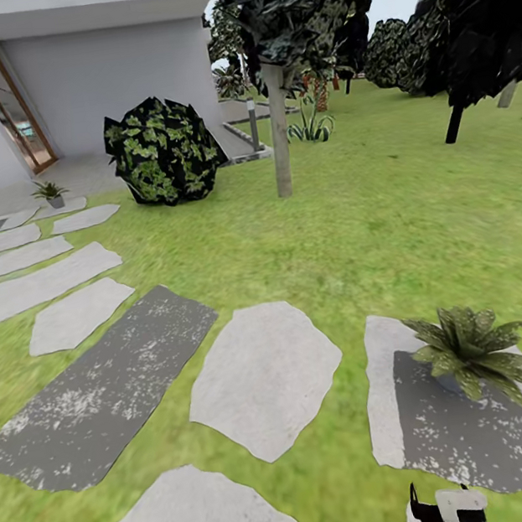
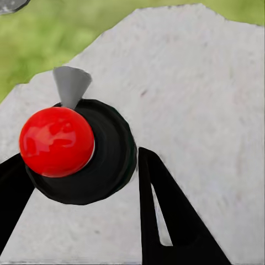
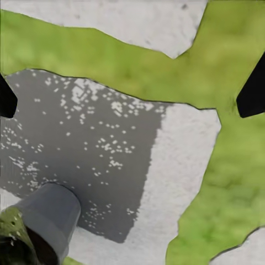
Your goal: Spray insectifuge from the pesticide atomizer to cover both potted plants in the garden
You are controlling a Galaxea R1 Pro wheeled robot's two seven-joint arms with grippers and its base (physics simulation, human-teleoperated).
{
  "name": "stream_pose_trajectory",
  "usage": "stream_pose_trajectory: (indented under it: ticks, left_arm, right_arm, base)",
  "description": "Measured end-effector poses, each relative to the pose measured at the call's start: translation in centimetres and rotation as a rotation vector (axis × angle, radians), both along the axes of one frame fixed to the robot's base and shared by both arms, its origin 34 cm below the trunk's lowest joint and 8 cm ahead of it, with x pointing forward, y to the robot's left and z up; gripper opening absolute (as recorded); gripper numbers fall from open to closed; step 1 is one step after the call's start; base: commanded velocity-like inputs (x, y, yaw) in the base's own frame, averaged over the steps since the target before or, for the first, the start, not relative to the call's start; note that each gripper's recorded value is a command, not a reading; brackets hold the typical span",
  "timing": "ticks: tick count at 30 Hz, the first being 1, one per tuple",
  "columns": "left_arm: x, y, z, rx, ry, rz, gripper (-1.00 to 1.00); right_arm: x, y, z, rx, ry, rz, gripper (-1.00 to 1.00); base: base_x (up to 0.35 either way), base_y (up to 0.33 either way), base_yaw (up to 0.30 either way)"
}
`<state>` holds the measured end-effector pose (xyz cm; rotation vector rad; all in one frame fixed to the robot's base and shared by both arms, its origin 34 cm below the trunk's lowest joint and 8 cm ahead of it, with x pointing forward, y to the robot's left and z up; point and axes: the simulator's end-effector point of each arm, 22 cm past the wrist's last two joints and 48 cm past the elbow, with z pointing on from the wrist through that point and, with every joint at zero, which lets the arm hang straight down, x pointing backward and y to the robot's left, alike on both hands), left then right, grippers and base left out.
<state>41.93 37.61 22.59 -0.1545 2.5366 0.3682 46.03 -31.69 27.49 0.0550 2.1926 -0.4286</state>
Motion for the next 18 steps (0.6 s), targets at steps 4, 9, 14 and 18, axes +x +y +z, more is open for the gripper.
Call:
stream_pose_trajectory:
  ticks: [4,9,14,18]
  left_arm:
    - [-0.03,0.03,-0.02,0.0,0.001,0.0,-1.0]
    - [-0.01,0.01,-0.01,0.0,0.0,0.0,-1.0]
    - [0.15,0.02,0.14,0.0,-0.004,0.0,-1.0]
    - [0.29,0.02,0.27,0.0,-0.008,0.0,-1.0]
  right_arm:
    - [-0.02,0.0,-0.02,0.0,0.0,0.0,1.0]
    - [0.01,0.0,0.01,0.0,-0.001,0.0,1.0]
    - [0.14,0.01,0.17,0.0,-0.005,0.0,1.0]
    - [0.26,0.0,0.32,0.0,-0.009,0.0,1.0]
  base:
    - [0.0,0.0,0.274]
    - [0.0,0.0,0.276]
    - [0.0,0.0,0.237]
    - [0.0,0.0,0.221]
